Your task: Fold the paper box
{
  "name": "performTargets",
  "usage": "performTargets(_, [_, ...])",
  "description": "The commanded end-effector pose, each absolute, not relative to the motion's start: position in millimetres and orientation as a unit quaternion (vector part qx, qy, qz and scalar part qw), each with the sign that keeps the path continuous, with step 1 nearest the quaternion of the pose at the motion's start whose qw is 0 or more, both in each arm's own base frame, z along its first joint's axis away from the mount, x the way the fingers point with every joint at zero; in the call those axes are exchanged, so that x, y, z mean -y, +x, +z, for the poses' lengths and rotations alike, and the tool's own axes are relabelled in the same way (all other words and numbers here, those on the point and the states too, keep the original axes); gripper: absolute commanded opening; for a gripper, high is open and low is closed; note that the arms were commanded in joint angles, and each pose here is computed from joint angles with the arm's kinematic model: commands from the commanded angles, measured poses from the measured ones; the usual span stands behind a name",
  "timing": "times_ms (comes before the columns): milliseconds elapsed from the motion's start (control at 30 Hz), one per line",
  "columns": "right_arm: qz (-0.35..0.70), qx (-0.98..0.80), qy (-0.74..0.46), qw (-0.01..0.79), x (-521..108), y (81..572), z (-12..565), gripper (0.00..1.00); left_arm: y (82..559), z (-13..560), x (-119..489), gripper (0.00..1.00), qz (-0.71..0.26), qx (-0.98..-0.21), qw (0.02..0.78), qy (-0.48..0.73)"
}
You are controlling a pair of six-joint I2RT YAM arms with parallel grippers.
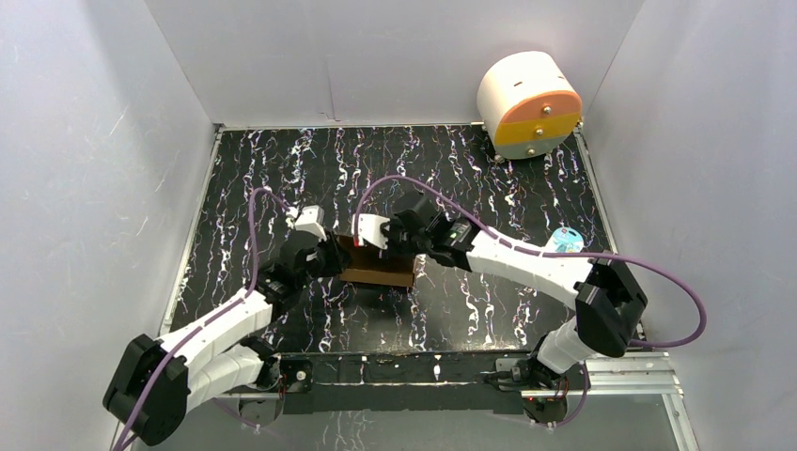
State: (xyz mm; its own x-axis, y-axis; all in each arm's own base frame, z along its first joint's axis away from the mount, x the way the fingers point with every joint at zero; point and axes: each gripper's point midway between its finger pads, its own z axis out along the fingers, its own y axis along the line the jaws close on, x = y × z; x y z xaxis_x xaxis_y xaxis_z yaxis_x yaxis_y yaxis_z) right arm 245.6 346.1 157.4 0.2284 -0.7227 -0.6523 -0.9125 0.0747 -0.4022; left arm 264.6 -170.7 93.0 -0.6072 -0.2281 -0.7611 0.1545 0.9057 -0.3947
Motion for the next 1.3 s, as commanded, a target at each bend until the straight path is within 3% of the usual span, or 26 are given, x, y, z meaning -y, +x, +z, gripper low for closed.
performTargets(0, [0.063, -0.597, -0.671, 0.434, -349, 249, 161, 0.03, 259, 110, 173, 0.3, -0.248, -0.851, 0.461, -0.035])
performTargets(233, [0.0, -0.584, -0.686, 0.435, -350, 236, 143, 0.01, 237, 125, 159, 0.4, -0.252, -0.851, 0.458, -0.044])
performTargets(600, [-0.086, -0.573, -0.706, 0.407, -340, 228, 106, 0.06, 213, 138, 114, 0.41, -0.205, -0.848, 0.476, -0.109])
performTargets(700, [-0.091, -0.576, -0.703, 0.406, -339, 227, 104, 0.16, 216, 143, 108, 0.4, -0.2, -0.838, 0.493, -0.124])
performTargets(800, [-0.064, -0.585, -0.699, 0.406, -342, 218, 108, 0.36, 222, 148, 107, 0.41, -0.195, -0.832, 0.504, -0.129])
performTargets(933, [-0.026, -0.595, -0.679, 0.43, -342, 210, 127, 0.52, 235, 161, 115, 0.41, -0.198, -0.824, 0.518, -0.115])
performTargets(1200, [0.083, -0.634, -0.601, 0.479, -343, 192, 176, 0.81, 268, 186, 127, 0.43, -0.181, -0.81, 0.551, -0.089])
performTargets(1267, [0.105, -0.655, -0.569, 0.486, -341, 193, 183, 0.84, 275, 190, 130, 0.45, -0.172, -0.811, 0.554, -0.079])
